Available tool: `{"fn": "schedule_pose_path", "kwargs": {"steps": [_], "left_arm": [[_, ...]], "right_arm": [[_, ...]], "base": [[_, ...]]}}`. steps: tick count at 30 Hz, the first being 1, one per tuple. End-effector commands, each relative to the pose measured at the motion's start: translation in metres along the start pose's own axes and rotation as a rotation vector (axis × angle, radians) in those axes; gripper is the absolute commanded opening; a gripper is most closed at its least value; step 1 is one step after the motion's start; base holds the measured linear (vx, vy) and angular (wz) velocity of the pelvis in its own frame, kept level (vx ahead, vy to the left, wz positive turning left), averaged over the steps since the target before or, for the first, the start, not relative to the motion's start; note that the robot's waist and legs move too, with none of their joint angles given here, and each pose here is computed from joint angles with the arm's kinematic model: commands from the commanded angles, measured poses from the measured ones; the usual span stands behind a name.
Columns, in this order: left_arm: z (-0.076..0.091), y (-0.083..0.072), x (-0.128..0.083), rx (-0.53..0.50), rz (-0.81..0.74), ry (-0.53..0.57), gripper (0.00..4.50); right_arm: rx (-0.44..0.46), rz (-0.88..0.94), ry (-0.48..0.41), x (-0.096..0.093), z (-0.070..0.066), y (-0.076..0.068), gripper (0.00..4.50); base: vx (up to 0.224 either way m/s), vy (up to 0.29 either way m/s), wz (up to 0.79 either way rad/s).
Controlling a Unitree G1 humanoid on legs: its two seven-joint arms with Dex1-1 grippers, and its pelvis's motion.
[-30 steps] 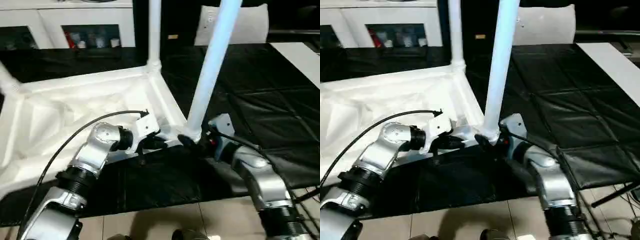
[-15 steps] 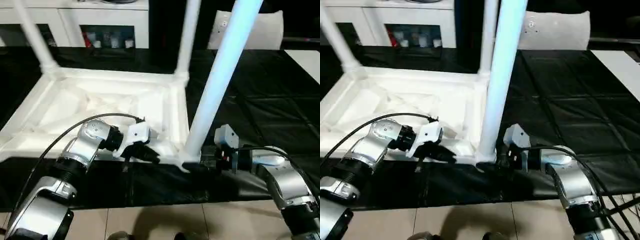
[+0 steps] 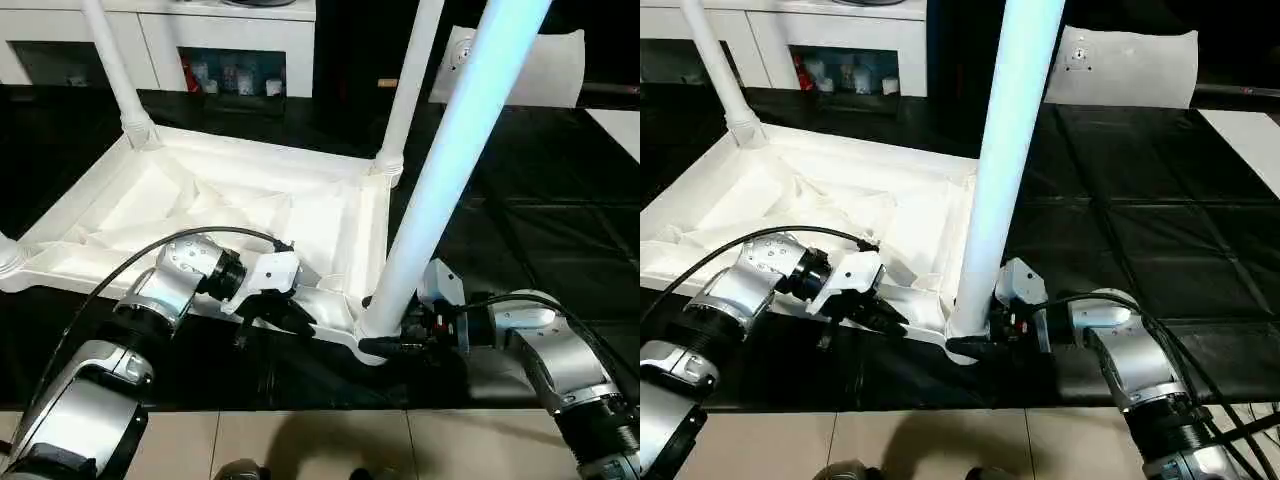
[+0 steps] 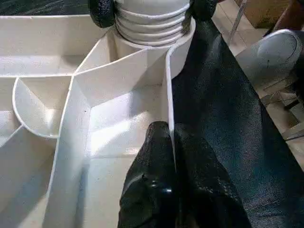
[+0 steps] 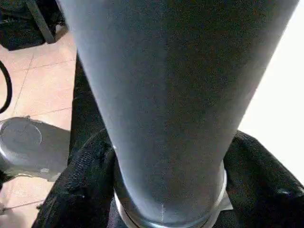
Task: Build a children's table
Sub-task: Rotate leg to tighten
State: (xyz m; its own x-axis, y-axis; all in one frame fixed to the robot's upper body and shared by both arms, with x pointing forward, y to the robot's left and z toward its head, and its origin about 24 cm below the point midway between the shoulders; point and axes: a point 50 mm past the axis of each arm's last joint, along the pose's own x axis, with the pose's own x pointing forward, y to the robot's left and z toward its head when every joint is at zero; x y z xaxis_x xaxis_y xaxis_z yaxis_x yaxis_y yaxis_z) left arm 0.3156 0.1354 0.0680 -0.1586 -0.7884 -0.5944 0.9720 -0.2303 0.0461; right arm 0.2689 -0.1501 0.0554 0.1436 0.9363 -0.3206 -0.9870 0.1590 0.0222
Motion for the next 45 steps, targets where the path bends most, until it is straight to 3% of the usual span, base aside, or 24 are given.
{"fn": "schedule_pose_path", "kwargs": {"steps": [1,8,11,14,15,18,27,28,29,31,33,42,45], "left_arm": [[0.0,-0.001,0.003,0.02,-0.07,0.045,0.0],[0.004,0.002,0.006,-0.048,0.017,-0.037,0.0],[0.011,0.009,0.02,-0.134,0.162,-0.11,0.0],[0.014,0.011,0.027,-0.167,0.205,-0.146,0.0],[0.021,0.014,0.042,-0.205,0.27,-0.171,0.0],[0.031,0.017,0.059,-0.253,0.364,-0.18,0.0],[0.056,0.024,0.081,-0.295,0.499,-0.186,0.0],[0.058,0.023,0.081,-0.299,0.51,-0.183,0.0],[0.058,0.024,0.08,-0.296,0.514,-0.182,0.0],[0.054,0.023,0.074,-0.294,0.52,-0.176,0.0],[0.046,0.021,0.066,-0.274,0.505,-0.157,0.0],[0.023,0.008,0.04,-0.198,0.393,-0.122,0.0],[0.014,0.001,0.031,-0.149,0.302,-0.091,0.0]], "right_arm": [[-0.016,0.01,0.02,-0.002,0.002,-0.002,2.84],[0.088,-0.044,-0.066,0.008,0.002,0.002,2.68],[0.187,-0.205,-0.103,0.029,-0.002,0.006,2.67],[0.21,-0.269,-0.115,0.038,-0.002,0.006,2.67],[0.286,-0.404,-0.154,0.053,0.0,0.001,2.67],[0.391,-0.545,-0.187,0.073,0.006,-0.002,2.67],[0.454,-0.705,-0.187,0.104,0.019,-0.003,2.67],[0.452,-0.712,-0.198,0.105,0.021,-0.003,3.01],[0.447,-0.715,-0.209,0.104,0.021,-0.003,3.36],[0.419,-0.722,-0.218,0.096,0.019,-0.004,3.36],[0.396,-0.723,-0.218,0.086,0.015,-0.005,3.74],[0.216,-0.622,-0.182,0.036,0.006,-0.007,4.44],[0.144,-0.513,-0.157,0.015,0.006,-0.007,4.44]], "base": [[0.0,0.0,0.0],[0.0,0.0,0.0],[0.0,0.0,0.0],[0.0,0.0,0.0],[0.0,0.0,0.0],[0.0,0.0,0.0],[0.0,0.0,0.0],[0.0,0.0,0.0],[0.0,0.0,0.0],[0.0,0.0,0.0],[0.0,0.0,0.0],[0.0,0.0,0.0],[0.0,0.0,0.0]]}}
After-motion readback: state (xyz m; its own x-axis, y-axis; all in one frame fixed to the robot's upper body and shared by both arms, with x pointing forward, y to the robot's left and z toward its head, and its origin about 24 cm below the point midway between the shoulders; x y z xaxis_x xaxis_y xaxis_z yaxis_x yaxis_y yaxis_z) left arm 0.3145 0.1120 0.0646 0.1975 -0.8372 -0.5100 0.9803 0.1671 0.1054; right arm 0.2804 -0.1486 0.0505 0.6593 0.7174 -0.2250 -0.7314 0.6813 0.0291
